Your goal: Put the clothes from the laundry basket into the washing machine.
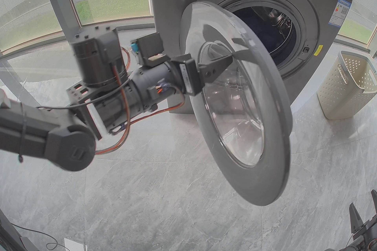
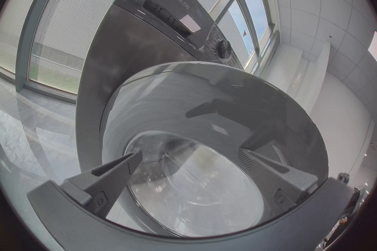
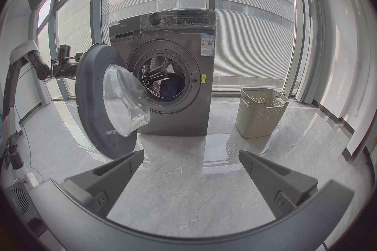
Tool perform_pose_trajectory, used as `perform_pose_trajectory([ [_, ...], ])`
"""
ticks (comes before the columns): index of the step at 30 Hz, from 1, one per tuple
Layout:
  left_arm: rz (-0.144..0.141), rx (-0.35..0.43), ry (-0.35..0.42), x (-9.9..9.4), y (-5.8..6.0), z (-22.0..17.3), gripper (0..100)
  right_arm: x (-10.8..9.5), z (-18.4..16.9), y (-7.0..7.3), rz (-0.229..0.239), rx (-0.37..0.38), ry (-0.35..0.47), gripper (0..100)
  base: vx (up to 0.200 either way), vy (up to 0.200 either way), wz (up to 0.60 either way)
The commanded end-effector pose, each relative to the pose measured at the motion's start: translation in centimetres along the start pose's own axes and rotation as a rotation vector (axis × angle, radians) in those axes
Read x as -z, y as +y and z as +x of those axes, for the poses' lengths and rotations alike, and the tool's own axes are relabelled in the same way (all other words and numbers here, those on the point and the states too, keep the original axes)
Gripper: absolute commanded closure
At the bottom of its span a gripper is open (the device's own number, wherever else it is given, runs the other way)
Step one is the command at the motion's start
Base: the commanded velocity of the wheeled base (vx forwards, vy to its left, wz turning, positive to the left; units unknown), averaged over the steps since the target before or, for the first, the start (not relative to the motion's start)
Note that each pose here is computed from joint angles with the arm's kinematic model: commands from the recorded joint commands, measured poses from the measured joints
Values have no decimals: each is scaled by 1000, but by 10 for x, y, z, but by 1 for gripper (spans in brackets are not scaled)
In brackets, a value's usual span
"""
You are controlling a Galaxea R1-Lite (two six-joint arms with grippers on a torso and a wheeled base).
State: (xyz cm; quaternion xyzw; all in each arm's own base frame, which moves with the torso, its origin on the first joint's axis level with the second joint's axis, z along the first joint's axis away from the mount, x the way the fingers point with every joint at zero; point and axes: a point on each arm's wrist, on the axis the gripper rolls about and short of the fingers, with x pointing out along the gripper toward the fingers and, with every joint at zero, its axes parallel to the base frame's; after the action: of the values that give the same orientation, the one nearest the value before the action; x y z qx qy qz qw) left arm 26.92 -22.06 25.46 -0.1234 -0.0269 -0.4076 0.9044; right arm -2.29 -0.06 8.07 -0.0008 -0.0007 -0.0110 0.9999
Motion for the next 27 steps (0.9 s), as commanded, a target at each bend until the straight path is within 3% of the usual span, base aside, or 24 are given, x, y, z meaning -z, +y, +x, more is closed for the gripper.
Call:
perform_pose_trajectory([
  [1,-45,-64,-69,18,20,68,0,4,0,0,0,0,-2,0,0,0,0],
  [6,-46,-96,-106,17,24,87,0,4,0,0,-1,0,-2,0,0,0,0],
  [7,-63,-157,-139,20,30,106,0,4,0,0,0,0,-2,0,0,0,0],
  [10,-90,-223,-183,20,33,119,0,4,0,0,-1,0,-2,0,0,0,0],
  [14,-111,-249,-162,20,33,118,0,4,0,0,-1,0,-2,0,0,0,0],
  [21,-124,-253,-85,8,19,81,0,4,0,0,0,0,-2,0,0,0,0],
  [27,-128,-170,23,8,-12,29,0,4,0,0,0,0,-2,0,0,0,0],
])
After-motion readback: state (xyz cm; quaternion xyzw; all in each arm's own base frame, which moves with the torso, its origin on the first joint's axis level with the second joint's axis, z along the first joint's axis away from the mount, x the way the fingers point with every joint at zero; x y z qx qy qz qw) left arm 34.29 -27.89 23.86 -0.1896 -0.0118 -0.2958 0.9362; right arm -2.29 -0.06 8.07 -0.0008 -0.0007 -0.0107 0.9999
